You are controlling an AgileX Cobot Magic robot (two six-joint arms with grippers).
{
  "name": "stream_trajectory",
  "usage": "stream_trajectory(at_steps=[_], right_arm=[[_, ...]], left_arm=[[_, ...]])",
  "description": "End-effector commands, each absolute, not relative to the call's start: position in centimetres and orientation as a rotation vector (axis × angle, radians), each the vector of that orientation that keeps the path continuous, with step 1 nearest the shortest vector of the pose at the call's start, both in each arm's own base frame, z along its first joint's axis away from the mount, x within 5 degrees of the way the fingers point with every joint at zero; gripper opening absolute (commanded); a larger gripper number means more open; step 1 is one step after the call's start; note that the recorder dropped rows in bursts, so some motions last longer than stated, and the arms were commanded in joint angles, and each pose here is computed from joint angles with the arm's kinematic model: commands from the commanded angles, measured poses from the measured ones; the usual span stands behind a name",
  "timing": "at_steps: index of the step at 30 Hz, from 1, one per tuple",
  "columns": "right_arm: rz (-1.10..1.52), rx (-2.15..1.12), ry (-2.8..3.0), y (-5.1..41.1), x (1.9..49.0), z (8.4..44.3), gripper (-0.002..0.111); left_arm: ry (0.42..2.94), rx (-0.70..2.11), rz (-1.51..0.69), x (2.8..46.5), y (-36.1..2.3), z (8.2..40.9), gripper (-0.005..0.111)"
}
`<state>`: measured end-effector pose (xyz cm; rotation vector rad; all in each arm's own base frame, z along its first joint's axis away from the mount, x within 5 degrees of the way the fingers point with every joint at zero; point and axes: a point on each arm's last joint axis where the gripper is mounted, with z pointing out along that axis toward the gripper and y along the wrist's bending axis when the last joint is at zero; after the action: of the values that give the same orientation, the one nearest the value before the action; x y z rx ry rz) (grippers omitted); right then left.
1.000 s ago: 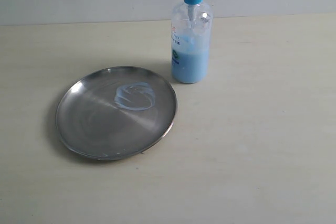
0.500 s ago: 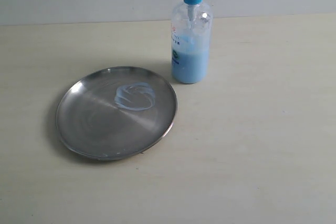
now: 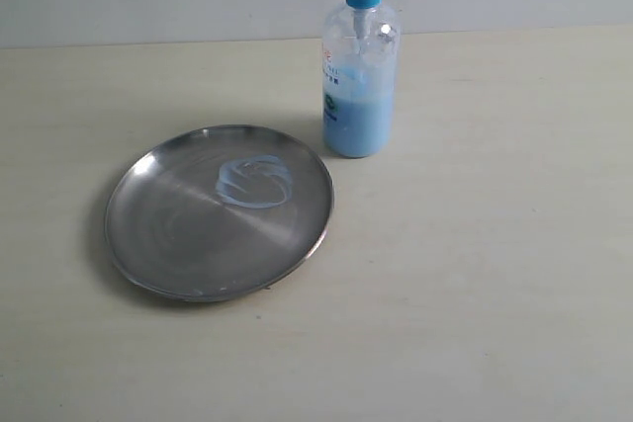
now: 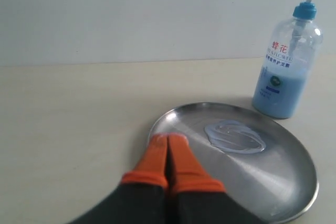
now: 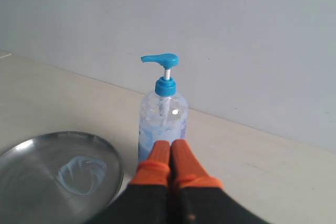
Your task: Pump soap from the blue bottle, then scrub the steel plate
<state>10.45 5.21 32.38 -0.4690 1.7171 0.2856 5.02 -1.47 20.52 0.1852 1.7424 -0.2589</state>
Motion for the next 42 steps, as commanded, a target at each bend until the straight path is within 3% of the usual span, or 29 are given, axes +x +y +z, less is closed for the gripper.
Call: stream_trajectory(at_steps=[1, 10, 42], right_arm=[[0.279, -0.471, 1.708, 5.2, 10.4, 32.4, 0.000], [0.280, -0.469, 1.709, 5.2, 10.4, 32.4, 0.000], [0.280, -0.469, 1.709, 5.2, 10.4, 32.4, 0.000]], left_arm=[[1.741, 0.184, -0.255, 5.1, -1.5, 20.1, 0.000], [1.721, 0.159, -0.134, 5.2, -1.0, 20.2, 0.000], [1.807, 0.085, -0.131, 5.3, -0.8, 18.4, 0.000]])
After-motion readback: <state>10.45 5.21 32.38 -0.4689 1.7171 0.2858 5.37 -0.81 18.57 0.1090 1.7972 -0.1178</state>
